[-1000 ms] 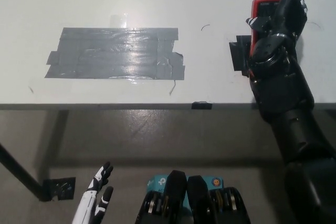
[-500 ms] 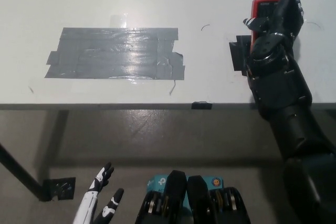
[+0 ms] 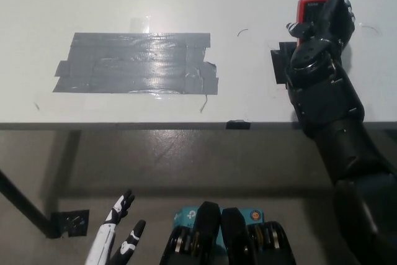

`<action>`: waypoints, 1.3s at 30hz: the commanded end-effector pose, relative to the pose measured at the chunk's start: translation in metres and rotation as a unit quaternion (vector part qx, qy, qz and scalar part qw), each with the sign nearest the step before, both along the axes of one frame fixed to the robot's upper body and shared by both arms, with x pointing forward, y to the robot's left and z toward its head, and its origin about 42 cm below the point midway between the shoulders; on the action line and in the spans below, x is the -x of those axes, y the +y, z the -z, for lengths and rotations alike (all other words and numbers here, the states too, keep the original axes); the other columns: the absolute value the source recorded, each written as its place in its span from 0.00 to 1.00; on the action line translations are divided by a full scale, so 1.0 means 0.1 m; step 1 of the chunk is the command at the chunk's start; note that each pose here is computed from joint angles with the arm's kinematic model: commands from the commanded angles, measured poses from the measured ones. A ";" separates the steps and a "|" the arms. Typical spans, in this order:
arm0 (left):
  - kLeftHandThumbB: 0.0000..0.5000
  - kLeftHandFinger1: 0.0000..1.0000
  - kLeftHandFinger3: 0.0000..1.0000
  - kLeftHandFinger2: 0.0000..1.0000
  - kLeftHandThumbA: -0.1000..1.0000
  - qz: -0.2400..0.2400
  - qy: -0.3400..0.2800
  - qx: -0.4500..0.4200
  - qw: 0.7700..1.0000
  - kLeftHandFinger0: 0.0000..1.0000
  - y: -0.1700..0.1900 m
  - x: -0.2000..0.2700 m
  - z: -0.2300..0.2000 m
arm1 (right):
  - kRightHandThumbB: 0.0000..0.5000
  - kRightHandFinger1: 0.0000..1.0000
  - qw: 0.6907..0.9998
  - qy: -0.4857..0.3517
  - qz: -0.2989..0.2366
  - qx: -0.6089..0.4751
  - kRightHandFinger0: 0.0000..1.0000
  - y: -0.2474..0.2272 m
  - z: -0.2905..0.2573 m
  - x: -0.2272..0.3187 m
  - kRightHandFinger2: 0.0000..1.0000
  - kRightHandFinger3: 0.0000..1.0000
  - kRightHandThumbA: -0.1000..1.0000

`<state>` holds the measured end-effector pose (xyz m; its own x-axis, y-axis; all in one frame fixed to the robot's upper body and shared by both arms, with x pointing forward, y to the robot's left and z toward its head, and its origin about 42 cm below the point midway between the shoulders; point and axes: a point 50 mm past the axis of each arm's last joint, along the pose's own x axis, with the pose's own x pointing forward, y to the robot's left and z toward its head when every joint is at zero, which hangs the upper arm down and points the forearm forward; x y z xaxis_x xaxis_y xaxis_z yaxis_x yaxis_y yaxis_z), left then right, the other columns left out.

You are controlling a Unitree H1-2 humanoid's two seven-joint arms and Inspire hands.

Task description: The robot first picks the multimeter with right hand and then unfolds the black stand on the back of it using left hand

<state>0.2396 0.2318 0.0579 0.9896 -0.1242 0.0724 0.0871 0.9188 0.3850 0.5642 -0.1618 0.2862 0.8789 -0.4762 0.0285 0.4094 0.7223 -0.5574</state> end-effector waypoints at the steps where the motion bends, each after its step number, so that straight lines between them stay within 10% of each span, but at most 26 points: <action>1: 0.25 1.00 1.00 1.00 0.91 -0.001 -0.019 -0.013 1.000 1.00 0.03 -0.03 -0.11 | 0.94 1.00 1.000 -0.029 0.000 -0.003 1.00 0.07 -0.24 -0.07 1.00 1.00 0.88; 20: 0.25 1.00 1.00 1.00 0.93 -0.002 -0.024 -0.020 0.999 1.00 0.03 -0.07 -0.16 | 0.92 1.00 0.993 -0.004 -0.013 -0.120 1.00 -0.02 -0.12 -0.11 1.00 1.00 0.78; 23: 0.26 1.00 1.00 1.00 0.94 -0.003 -0.025 -0.022 0.999 1.00 0.03 -0.07 -0.17 | 0.70 1.00 0.974 0.022 -0.023 -0.224 1.00 -0.12 0.12 -0.11 1.00 1.00 0.50; 25: 0.27 1.00 1.00 1.00 0.94 -0.003 -0.026 -0.021 0.999 1.00 0.03 -0.08 -0.17 | 0.69 0.83 0.977 0.060 -0.024 -0.201 0.65 -0.18 0.20 -0.11 0.90 1.00 0.35; 26: 0.26 1.00 1.00 1.00 0.94 -0.001 -0.027 -0.020 0.999 1.00 0.02 -0.10 -0.18 | 0.61 0.99 0.980 0.072 -0.025 -0.184 1.00 -0.23 0.32 -0.09 0.84 0.73 0.03; 28: 0.26 1.00 1.00 1.00 0.94 -0.002 -0.029 -0.020 0.999 1.00 0.02 -0.12 -0.18 | 0.53 0.76 0.978 0.090 -0.021 -0.184 0.85 -0.26 0.42 -0.07 0.60 0.65 0.00; 29: 0.26 1.00 1.00 1.00 0.94 -0.002 -0.029 -0.021 0.999 1.00 0.02 -0.12 -0.19 | 0.52 0.18 0.974 0.104 -0.015 -0.199 0.20 -0.26 0.48 -0.05 0.29 0.88 0.00; 30: 0.26 1.00 1.00 1.00 0.94 -0.002 -0.029 -0.022 0.999 1.00 0.03 -0.13 -0.20 | 0.52 0.02 0.973 0.112 -0.014 -0.203 0.01 -0.27 0.51 -0.04 0.22 1.00 0.00; 33: 0.25 1.00 1.00 1.00 0.95 -0.002 -0.031 -0.019 0.999 1.00 0.04 -0.14 -0.21 | 0.49 0.04 0.969 0.117 -0.016 -0.215 0.00 -0.30 0.59 -0.02 0.37 1.00 0.00; 37: 0.24 1.00 1.00 1.00 0.96 -0.001 -0.035 -0.022 0.999 1.00 0.04 -0.19 -0.23 | 0.42 0.30 0.969 0.109 -0.010 -0.221 0.00 -0.34 0.57 -0.03 0.68 1.00 0.00; 39: 0.24 1.00 1.00 1.00 0.96 -0.002 -0.035 -0.018 0.999 1.00 0.04 -0.19 -0.23 | 0.41 0.28 0.972 0.094 -0.013 -0.216 0.00 -0.36 0.56 -0.04 0.65 0.90 0.00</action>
